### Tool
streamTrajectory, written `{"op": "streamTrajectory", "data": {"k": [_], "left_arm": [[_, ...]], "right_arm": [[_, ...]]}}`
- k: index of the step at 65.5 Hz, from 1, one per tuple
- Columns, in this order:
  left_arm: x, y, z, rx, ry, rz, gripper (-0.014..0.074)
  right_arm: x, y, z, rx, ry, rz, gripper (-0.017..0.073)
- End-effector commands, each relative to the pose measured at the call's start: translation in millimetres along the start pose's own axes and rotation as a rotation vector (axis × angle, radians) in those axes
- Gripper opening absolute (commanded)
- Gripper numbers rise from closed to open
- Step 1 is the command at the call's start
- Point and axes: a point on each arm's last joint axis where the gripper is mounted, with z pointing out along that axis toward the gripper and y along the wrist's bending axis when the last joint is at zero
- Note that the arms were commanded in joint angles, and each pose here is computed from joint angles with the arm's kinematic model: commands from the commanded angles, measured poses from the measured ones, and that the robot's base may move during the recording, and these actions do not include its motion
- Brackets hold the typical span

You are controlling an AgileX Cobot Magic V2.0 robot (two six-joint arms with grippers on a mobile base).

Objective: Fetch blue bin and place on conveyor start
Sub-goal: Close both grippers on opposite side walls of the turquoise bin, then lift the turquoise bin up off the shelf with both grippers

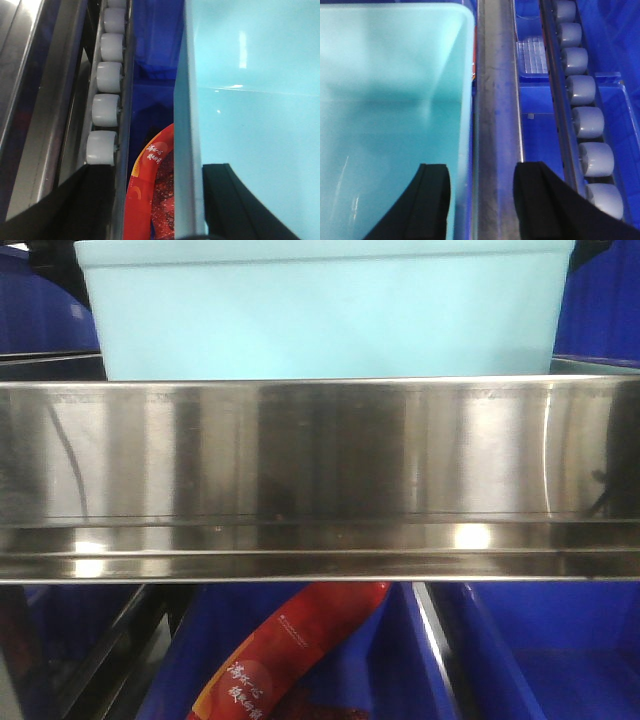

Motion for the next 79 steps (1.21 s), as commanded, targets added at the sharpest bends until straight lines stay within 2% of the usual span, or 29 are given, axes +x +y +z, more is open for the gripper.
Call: {"op": "streamTrajectory", "data": {"k": [1,6,10,19,24,32,41,62,67,70,79], "left_arm": [[-3,0.5,-4,0.009,-0.009,-0.019,0.0292],[-1,-0.2,-4,0.010,0.002,-0.023,0.0258],[1,-3.8,-4,0.016,0.012,-0.019,0.0197],[5,-14.6,-6,0.030,0.021,0.005,0.0013],[7,-19.9,-8,0.029,0.016,0.021,-0.0106],[6,-20.0,-8,0.015,0.010,-0.004,-0.0111],[5,-19.7,-13,0.000,0.029,-0.008,-0.0111],[-6,-16.6,-64,0.031,-0.067,-0.013,-0.0111],[-6,-17.0,-80,0.048,-0.093,-0.015,-0.0111],[-5,-16.0,-88,0.055,-0.109,-0.035,-0.0111],[8,-17.5,-105,0.076,-0.159,-0.051,-0.0111]], "right_arm": [[-4,-1.8,-3,0.008,-0.015,-0.008,0.0169],[-3,-2.1,-3,0.012,-0.007,-0.008,0.0090],[-3,-2.2,-3,0.013,-0.004,-0.008,0.0013],[-1,0.6,-3,0.019,0.008,-0.025,-0.0151],[1,2.7,-4,0.035,0.009,-0.053,-0.0164],[3,8.5,-6,0.053,0.008,-0.098,-0.0164],[2,11.1,-13,0.044,-0.005,-0.099,-0.0164],[-5,6.2,-66,0.010,-0.108,-0.003,-0.0164],[-3,6.6,-79,-0.002,-0.132,0.000,-0.0164],[-2,5.7,-87,-0.006,-0.151,0.007,-0.0164],[9,2.2,-108,0.015,-0.200,0.011,-0.0164]]}}
